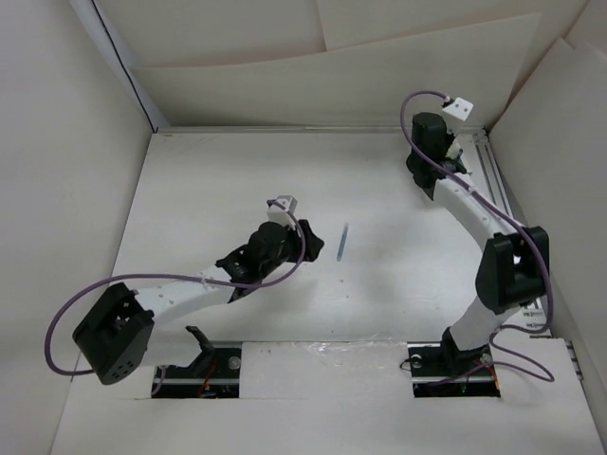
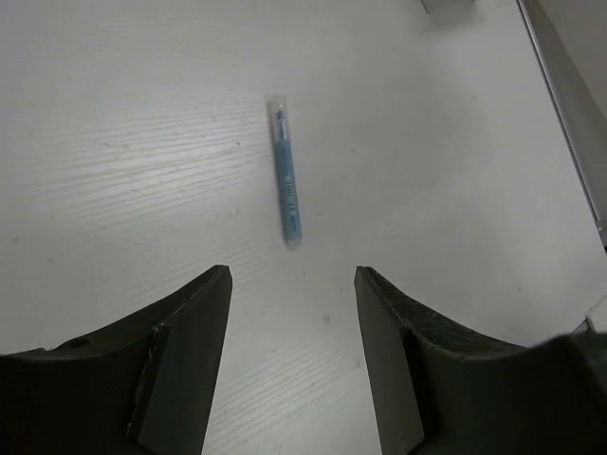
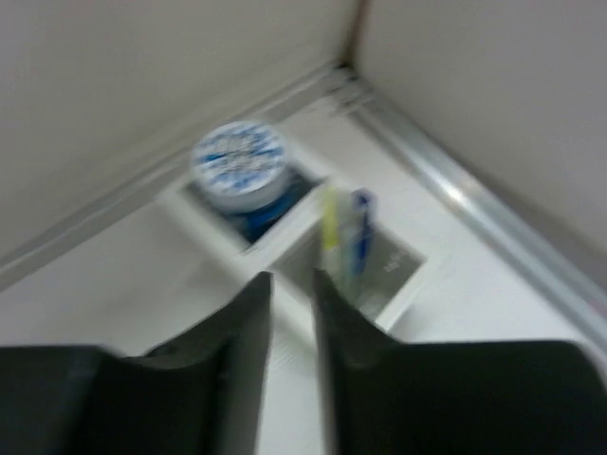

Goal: Sort the stationery into containers
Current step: Place the pen in the storage box, then pick up the pen from the center of the board.

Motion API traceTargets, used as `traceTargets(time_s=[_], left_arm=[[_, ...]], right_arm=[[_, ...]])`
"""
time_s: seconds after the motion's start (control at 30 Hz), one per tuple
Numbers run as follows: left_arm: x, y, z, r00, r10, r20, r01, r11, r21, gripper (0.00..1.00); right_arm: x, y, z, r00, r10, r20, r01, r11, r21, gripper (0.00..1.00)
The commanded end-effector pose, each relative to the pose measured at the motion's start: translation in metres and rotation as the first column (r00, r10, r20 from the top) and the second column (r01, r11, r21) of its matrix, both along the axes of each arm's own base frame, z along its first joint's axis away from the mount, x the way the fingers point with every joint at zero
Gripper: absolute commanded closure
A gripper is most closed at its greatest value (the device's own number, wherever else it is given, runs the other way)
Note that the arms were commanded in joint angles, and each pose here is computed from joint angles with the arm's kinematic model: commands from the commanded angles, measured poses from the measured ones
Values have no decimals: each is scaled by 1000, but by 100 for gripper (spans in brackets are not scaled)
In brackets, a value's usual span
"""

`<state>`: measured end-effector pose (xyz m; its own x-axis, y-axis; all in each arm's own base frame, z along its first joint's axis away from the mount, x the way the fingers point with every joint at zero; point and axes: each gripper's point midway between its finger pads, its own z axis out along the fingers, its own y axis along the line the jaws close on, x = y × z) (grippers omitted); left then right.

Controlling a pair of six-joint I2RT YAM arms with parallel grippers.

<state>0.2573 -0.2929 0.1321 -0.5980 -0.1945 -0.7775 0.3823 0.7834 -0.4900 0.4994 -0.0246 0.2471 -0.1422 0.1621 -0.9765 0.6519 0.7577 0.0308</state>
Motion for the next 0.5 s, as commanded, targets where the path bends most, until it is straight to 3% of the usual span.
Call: traceTargets(time_s=[0.0, 0.03, 0.07, 0.1, 0.13, 0.23, 0.27, 0.3, 0.4, 0.47], left_arm=[[10, 26, 14, 995, 95, 13, -94, 993, -67, 49], [15, 36, 21, 992, 122, 28, -120, 989, -86, 49], [13, 42, 17, 991, 131, 18, -130, 989, -73, 49], [11, 42, 18, 992, 123, 16, -122, 990, -75, 49], [14, 47, 21, 990, 142, 21, -140, 987, -76, 49], [12, 51, 16, 988, 152, 13, -151, 987, -60, 49], [12, 51, 15, 988, 152, 13, -151, 987, -60, 49], [12, 51, 19, 988, 152, 18, -150, 986, -67, 49], [12, 51, 19, 988, 152, 18, -150, 986, -67, 49], [10, 53, 17, 989, 149, 24, -147, 987, -60, 49]], right_arm=[[-14, 86, -13, 945, 326, -1, -320, 927, 194, 78], [-17, 105, -24, 921, 389, -14, -376, 899, 226, 86], [-23, 120, -37, 896, 442, -42, -419, 873, 247, 100], [-31, 155, -48, 826, 561, -52, -524, 798, 298, 100], [-35, 170, -65, 795, 601, -82, -550, 771, 320, 100], [-59, 217, -124, 655, 725, -214, -605, 673, 425, 81], [-62, 226, -141, 635, 735, -239, -599, 664, 447, 71], [-67, 235, -148, 614, 749, -249, -608, 650, 456, 54], [-79, 245, -167, 593, 751, -289, -602, 652, 460, 41], [-84, 257, -175, 560, 778, -285, -610, 620, 494, 39]])
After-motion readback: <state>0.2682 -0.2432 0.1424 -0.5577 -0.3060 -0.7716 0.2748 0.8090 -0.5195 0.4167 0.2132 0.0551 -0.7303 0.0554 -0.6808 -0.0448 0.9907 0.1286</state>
